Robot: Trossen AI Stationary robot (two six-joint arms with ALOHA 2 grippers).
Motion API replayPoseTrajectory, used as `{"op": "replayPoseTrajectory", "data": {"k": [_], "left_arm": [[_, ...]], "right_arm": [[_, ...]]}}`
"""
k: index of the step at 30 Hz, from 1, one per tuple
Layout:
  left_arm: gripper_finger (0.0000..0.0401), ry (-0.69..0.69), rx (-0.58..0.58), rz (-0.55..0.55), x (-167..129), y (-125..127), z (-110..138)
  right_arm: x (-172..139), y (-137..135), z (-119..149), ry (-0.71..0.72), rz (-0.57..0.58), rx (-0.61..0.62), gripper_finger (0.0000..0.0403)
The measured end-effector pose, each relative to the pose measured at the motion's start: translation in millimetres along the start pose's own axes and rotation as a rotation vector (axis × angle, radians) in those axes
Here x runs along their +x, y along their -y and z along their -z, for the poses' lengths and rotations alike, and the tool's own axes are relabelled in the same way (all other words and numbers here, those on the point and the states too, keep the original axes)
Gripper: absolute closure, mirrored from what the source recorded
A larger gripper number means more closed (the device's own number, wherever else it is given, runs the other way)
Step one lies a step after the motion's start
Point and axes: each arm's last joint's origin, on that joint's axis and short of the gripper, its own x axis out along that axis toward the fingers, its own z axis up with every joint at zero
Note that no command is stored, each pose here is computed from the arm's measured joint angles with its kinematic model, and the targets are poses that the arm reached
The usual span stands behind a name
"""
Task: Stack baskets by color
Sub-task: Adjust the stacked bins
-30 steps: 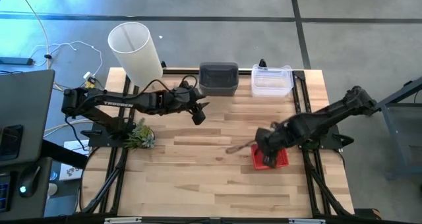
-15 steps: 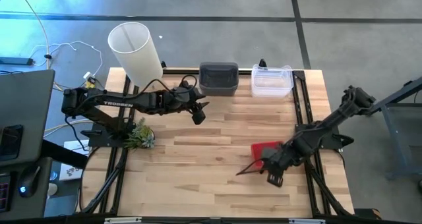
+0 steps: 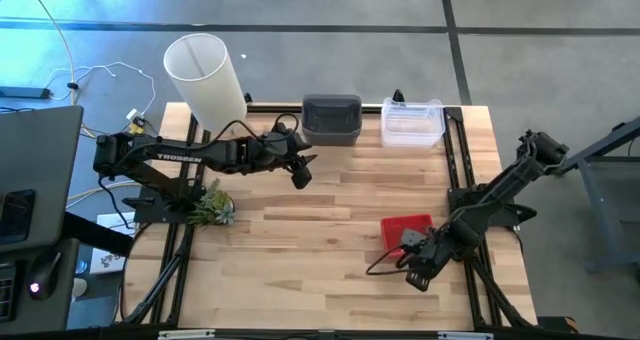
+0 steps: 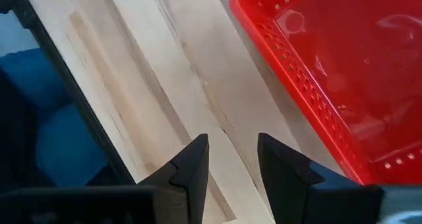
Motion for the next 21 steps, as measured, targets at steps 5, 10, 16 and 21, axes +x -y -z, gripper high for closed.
{"op": "replayPoseTrajectory", "data": {"k": [5, 10, 16, 21], "left_arm": [[0.0256, 0.000, 0.000, 0.000, 0, 0, 0], [0.0256, 0.000, 0.007, 0.000, 0, 0, 0], [0.0256, 0.000, 0.016, 0.000, 0, 0, 0], [0.0256, 0.000, 0.024, 0.000, 0, 0, 0]], "right_arm": [[7, 7, 2, -0.001, 0.016, 0.028, 0.0284], [14, 16, -2, 0.006, 0.043, 0.063, 0.0284], [22, 25, -11, 0.050, 0.034, 0.106, 0.0284], [23, 33, -20, 0.089, 0.071, 0.125, 0.0284]]}}
